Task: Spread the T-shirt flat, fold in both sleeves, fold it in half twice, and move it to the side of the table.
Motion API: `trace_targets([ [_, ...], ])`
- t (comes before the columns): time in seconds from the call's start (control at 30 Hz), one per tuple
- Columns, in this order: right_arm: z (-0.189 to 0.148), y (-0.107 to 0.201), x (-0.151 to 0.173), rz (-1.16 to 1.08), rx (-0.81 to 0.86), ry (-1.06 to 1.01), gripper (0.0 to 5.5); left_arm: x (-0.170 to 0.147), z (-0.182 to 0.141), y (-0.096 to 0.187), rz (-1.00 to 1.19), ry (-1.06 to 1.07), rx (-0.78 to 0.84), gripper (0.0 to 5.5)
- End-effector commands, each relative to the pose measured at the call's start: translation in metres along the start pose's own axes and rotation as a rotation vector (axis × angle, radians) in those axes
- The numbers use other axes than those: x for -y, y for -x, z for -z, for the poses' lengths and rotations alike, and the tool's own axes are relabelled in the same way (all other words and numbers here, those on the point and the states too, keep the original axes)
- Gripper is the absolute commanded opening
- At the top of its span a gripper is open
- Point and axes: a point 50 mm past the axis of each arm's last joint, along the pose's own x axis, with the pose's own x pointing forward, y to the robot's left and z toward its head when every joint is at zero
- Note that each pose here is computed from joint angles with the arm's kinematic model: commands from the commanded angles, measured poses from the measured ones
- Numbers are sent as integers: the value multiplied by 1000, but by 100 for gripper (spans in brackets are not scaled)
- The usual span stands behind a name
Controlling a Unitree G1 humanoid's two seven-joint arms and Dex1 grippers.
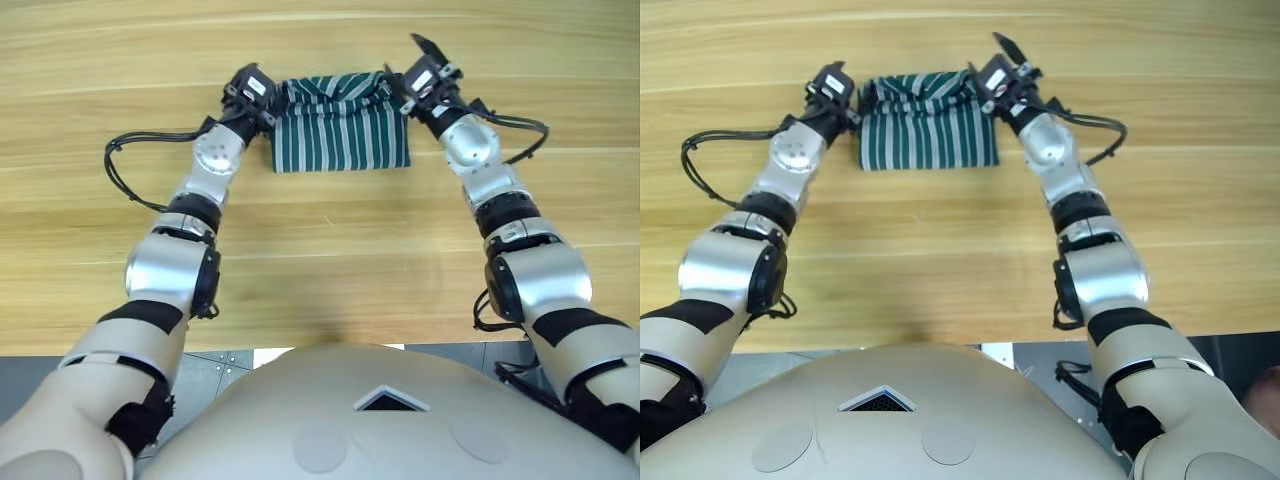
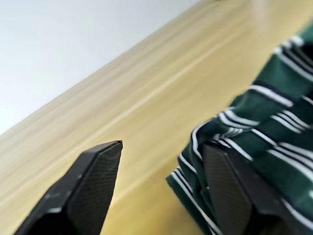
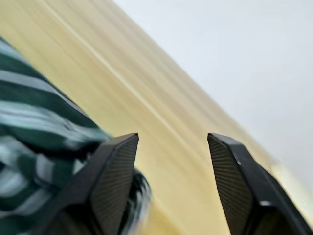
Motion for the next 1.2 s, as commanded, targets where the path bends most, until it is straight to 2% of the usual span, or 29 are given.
trace_targets([
  [0.03,-20,12,-18,-181,181,99,261,-8,-16,-6,-15,149,91,296],
  [0.2,-17,20,-18,-287,181,138,261,-6,-41,-7,85,314,312,296],
  [0.3,-14,12,-16,-334,134,170,261,-1,-48,-4,182,385,419,296],
  [0.47,-8,-20,11,-308,-53,231,261,5,-44,12,212,459,545,296],
  [0.6,4,-23,19,-291,-186,234,261,-1,-35,36,135,494,620,296],
  [0.7,12,-22,26,-234,-265,209,261,-15,-34,51,48,539,650,296],
  [0.8,15,-18,32,-189,-260,141,261,-28,-27,67,-41,603,657,296],
  [0.87,20,-13,32,-159,-274,115,261,-38,-8,86,-163,690,626,296],
  [1.0,43,2,25,-139,-428,91,261,-42,21,117,-316,808,570,296],
  [1.13,52,11,21,-119,-473,103,261,-38,33,125,-370,854,539,296],
  [1.2,47,10,32,-17,-418,67,261,-33,34,125,-366,864,537,296],
])
